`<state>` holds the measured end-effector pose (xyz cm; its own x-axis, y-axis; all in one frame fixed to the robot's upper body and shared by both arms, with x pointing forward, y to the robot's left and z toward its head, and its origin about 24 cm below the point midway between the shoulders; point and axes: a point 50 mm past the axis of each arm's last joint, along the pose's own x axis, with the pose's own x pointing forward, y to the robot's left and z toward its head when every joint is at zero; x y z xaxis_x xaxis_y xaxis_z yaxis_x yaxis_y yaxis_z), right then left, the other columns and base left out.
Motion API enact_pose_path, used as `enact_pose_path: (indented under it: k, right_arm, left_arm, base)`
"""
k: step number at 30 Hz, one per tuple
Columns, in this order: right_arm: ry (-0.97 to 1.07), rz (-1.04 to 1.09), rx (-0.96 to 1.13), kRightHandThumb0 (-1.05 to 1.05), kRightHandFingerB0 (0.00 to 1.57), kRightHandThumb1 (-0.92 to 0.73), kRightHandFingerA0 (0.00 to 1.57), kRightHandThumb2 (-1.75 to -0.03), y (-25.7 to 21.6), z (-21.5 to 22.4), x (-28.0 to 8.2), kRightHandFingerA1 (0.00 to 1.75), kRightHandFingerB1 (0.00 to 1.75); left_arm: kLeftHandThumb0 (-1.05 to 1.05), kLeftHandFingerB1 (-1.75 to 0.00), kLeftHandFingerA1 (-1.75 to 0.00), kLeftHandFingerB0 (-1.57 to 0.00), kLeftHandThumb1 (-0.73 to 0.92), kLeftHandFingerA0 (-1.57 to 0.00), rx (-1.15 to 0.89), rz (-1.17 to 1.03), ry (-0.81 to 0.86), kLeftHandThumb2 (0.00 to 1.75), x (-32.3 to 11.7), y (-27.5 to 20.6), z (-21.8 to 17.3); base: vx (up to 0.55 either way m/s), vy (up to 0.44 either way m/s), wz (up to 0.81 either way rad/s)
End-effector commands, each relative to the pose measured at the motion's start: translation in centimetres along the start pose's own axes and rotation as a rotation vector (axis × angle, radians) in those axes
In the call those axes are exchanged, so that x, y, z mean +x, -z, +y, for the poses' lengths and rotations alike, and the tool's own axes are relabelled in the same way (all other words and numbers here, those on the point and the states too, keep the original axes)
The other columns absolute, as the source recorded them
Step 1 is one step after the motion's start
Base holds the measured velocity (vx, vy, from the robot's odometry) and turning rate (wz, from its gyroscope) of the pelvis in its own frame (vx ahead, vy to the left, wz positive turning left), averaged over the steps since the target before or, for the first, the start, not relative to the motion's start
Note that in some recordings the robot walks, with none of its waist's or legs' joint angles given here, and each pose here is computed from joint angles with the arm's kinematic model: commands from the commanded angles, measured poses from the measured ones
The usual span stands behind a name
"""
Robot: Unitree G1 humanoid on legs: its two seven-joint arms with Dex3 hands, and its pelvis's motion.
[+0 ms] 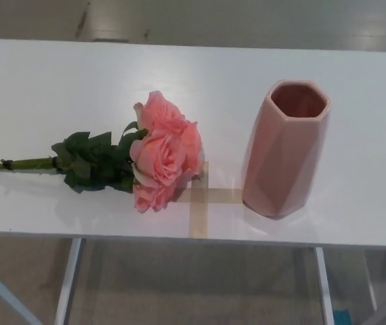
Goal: Use the left hand to pick up the rose and then lift and insert it into the pink vase.
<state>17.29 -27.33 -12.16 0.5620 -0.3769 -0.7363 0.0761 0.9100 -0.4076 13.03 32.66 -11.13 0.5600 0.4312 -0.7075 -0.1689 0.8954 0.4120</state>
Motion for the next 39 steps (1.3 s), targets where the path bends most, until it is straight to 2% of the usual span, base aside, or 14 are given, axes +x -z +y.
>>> enact_pose_path:
  k: [1,17,19,20,21,22,27,28,31,32,33,34,35,39]
  right_arm:
    - [0.021,-0.007,0.009,-0.25,0.61,-0.55,0.67,-0.56,0.3,-0.4,-0.1,0.49,0.45]
    - [0.028,-0.007,-0.006,-0.23,0.60,-0.55,0.69,-0.56,0.3,-0.1,-0.1,0.50,0.45]
    - [0.027,-0.007,-0.010,-0.24,0.60,-0.55,0.69,-0.56,0.4,-0.2,-0.1,0.50,0.45]
    - [0.026,-0.006,-0.011,-0.24,0.60,-0.55,0.69,-0.56,0.4,-0.2,-0.1,0.50,0.45]
    - [0.026,-0.005,-0.014,-0.24,0.60,-0.55,0.69,-0.56,0.4,-0.2,-0.1,0.50,0.45]
    - [0.026,-0.005,-0.017,-0.24,0.60,-0.55,0.69,-0.56,0.4,-0.2,-0.1,0.50,0.45]
    - [0.023,-0.004,-0.028,-0.24,0.60,-0.55,0.71,-0.56,0.4,-0.2,-0.1,0.50,0.45]
    - [0.023,-0.004,-0.037,-0.24,0.60,-0.55,0.71,-0.56,0.5,-0.2,-0.1,0.50,0.45]
    - [0.032,-0.008,-0.033,-0.24,0.60,-0.55,0.72,-0.56,0.4,-0.3,-0.1,0.51,0.45]
    - [0.032,-0.009,-0.032,-0.24,0.60,-0.55,0.71,-0.56,0.3,-0.3,-0.1,0.50,0.45]
    - [0.031,-0.010,-0.033,-0.24,0.60,-0.55,0.71,-0.56,0.3,-0.3,-0.1,0.50,0.45]
    - [0.028,-0.010,-0.028,-0.24,0.60,-0.56,0.70,-0.56,0.3,-0.3,-0.1,0.50,0.45]
    - [0.028,-0.010,-0.028,-0.24,0.60,-0.55,0.68,-0.56,0.3,-0.3,-0.1,0.49,0.45]
    - [0.029,-0.001,-0.022,-0.24,0.60,-0.56,0.70,-0.56,0.6,-0.3,-0.1,0.50,0.45]
  left_arm:
    - [-0.41,-0.35,-0.38,-0.43,0.59,-0.54,-0.003,-0.016,-0.018,0.58,-0.1,0.2,0.2]
    - [-0.41,-0.34,-0.37,-0.38,0.56,-0.48,-0.033,-0.077,0.009,0.57,-0.1,-0.7,0.0]
    - [-0.48,-0.43,-0.45,-0.31,0.45,-0.37,-0.034,-0.124,0.048,0.72,-0.1,-1.4,-0.3]
    - [-0.44,-0.30,-0.33,-0.27,0.49,-0.29,-0.039,-0.218,0.147,0.55,-0.5,-2.3,-0.3]
    - [-0.26,-0.49,-0.51,-0.08,0.30,-0.08,-0.036,-0.301,0.239,0.87,-1.1,-3.1,-0.1]
    - [-0.29,-0.46,-0.49,0.00,0.27,-0.01,-0.028,-0.359,0.311,0.84,-1.8,-3.6,0.0]
    - [-0.31,-0.47,-0.48,0.00,0.24,0.00,0.070,-0.534,0.537,0.84,-5.8,-4.8,-0.3]
    - [-0.58,-0.27,-0.31,-0.16,0.45,-0.21,0.081,-0.543,0.571,0.55,-6.3,-4.8,-0.3]
    - [-0.59,-0.32,-0.35,-0.36,0.47,-0.38,0.139,-0.590,0.705,0.55,-8.4,-5.3,-0.7]
    - [-0.73,-0.41,-0.44,-0.40,0.46,-0.43,0.139,-0.596,0.733,0.75,-8.7,-5.3,-0.7]
    - [-0.73,-0.41,-0.44,-0.40,0.46,-0.43,0.135,-0.600,0.766,0.75,-8.9,-5.4,-0.7]
    - [-0.53,-0.41,-0.42,-0.61,0.44,-0.60,0.124,-0.593,0.851,0.55,-9.8,-5.7,-0.8]
    - [-0.51,-0.51,-0.56,-0.52,0.36,-0.60,0.121,-0.589,0.878,0.75,-10.1,-5.9,-0.8]
    - [-0.39,-0.43,-0.47,-0.63,0.41,-0.70,0.141,-0.579,1.042,0.52,-12.0,-7.0,-0.8]
  base:
    - [0.00,0.000,0.00]
    - [0.00,0.000,0.00]
    - [0.00,0.000,0.00]
    - [0.00,0.000,0.00]
    - [0.00,0.000,0.00]
    - [0.00,0.000,0.00]
    - [0.00,0.000,0.00]
    - [0.00,0.000,0.00]
    - [0.00,0.000,0.00]
    - [0.00,0.000,0.00]
    - [0.00,0.000,0.00]
    - [0.00,0.000,0.00]
    - [0.00,0.000,0.00]
    - [0.00,0.000,0.00]
